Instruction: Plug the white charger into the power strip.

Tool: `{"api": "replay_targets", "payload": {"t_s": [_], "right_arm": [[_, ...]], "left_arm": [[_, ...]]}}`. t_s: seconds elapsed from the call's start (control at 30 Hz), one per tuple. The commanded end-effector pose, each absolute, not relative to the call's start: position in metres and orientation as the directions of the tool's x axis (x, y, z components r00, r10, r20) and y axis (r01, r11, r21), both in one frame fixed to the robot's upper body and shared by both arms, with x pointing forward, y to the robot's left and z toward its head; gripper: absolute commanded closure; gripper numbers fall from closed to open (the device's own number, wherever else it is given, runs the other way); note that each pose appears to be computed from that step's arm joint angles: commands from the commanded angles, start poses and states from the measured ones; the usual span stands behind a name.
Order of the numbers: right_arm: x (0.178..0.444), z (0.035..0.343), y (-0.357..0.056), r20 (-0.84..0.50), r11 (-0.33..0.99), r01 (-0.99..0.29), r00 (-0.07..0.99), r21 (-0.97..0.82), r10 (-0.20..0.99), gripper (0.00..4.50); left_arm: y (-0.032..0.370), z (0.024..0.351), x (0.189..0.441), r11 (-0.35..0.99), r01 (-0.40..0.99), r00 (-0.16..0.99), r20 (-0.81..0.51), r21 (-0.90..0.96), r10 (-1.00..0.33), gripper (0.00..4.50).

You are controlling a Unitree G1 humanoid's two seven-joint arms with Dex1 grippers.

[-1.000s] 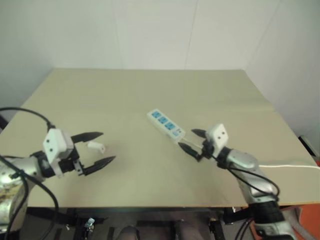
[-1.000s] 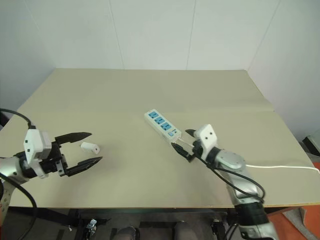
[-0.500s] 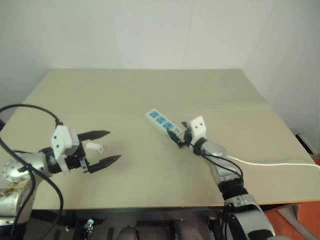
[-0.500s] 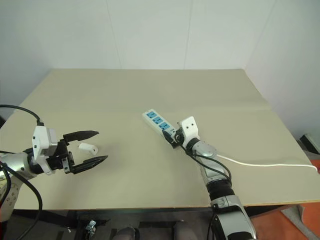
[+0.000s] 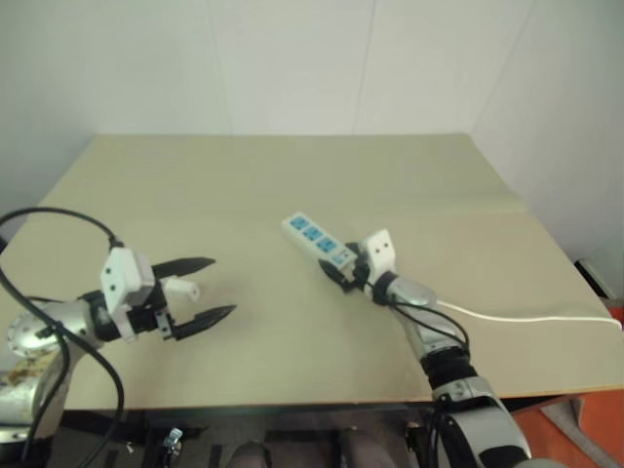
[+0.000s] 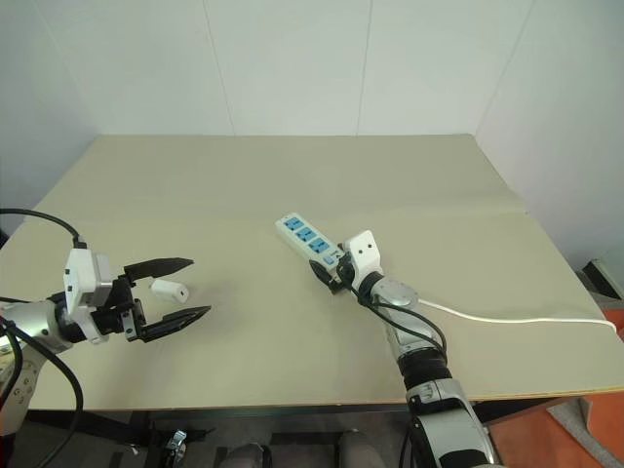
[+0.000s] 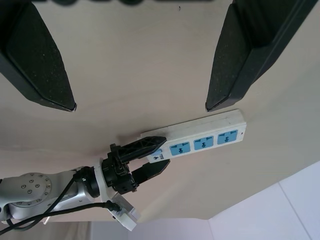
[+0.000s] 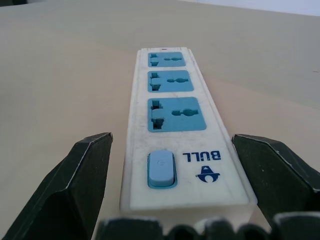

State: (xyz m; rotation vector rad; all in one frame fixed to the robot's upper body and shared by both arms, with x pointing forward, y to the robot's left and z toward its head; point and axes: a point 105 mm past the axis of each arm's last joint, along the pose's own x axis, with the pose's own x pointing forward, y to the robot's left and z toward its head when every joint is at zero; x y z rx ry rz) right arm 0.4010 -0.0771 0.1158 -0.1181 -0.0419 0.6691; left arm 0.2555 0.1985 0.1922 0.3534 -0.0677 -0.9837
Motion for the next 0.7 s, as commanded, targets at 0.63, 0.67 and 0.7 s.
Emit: {"api": "replay_targets", "payload": {"t_s": [0.63,0.67,0.7], "right_arm": [[0.407,0.095,-0.067,-0.092,0.761,-0.639,0.769,-0.115,0.632,0.03],[0.408,0.095,-0.065,-0.089,0.761,-0.641,0.767,-0.099,0.635,0.03],[0.408,0.095,-0.064,-0.086,0.760,-0.643,0.765,-0.088,0.638,0.03]], "left_arm": [[0.192,0.198,0.251,0.481,0.800,0.545,-0.099,0.358,-0.833,0.00],[0.192,0.198,0.251,0.481,0.800,0.545,-0.099,0.358,-0.833,0.00],[0.192,0.198,0.251,0.481,0.801,0.545,-0.099,0.357,-0.833,0.00]]}}
